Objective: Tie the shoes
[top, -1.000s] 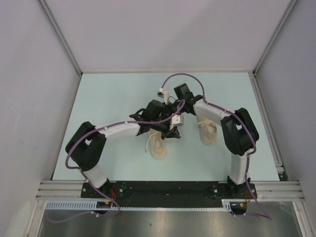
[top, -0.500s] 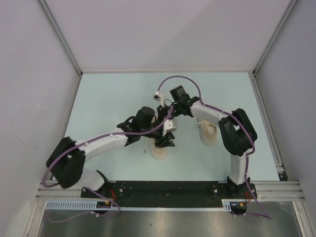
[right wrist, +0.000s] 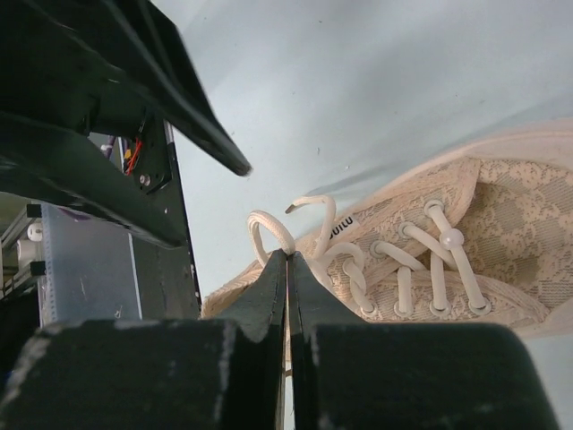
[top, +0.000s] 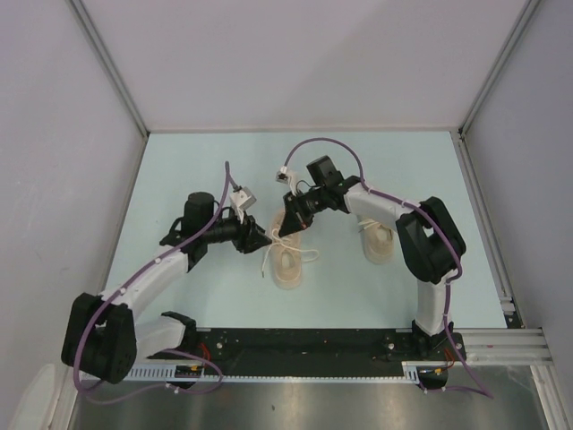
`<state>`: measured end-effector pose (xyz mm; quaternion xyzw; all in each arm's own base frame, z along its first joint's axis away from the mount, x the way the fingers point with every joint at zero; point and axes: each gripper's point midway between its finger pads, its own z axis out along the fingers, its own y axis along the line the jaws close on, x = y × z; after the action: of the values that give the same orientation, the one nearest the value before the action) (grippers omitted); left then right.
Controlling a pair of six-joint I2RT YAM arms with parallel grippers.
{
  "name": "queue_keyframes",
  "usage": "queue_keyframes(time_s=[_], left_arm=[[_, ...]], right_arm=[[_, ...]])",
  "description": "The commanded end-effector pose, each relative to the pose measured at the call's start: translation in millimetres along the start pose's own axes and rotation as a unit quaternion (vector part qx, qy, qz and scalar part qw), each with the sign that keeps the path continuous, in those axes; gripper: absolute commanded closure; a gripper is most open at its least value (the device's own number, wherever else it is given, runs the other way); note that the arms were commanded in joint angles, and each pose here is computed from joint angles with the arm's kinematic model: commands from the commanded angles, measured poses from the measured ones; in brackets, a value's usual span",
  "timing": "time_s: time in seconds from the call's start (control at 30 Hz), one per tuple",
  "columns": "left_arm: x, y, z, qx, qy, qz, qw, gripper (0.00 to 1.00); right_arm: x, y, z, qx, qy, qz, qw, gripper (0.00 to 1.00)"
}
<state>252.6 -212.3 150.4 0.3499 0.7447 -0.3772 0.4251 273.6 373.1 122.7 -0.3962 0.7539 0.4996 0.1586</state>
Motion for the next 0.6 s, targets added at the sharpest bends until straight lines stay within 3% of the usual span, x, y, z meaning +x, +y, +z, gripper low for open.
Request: queue_keyframes(time_s=[0.0,0.23,0.57], left_arm=[[0,-9,6,0.031,-0.026,-0.052,0.998,0.49],[-5,-6,14,0.040,-0.056,-0.090,0.994,0.50],[3,12,26,0.016,-0.046,-0.139,0.989,0.56]], right_arm=[[-17,10,0,-0.010,-0.019,-0.028,0.999,1.00],[-16,14,2,-0.011,-0.016,-0.031,0.999,1.00],[-17,17,2,-0.013,-0.016,-0.032,0.999,1.00]])
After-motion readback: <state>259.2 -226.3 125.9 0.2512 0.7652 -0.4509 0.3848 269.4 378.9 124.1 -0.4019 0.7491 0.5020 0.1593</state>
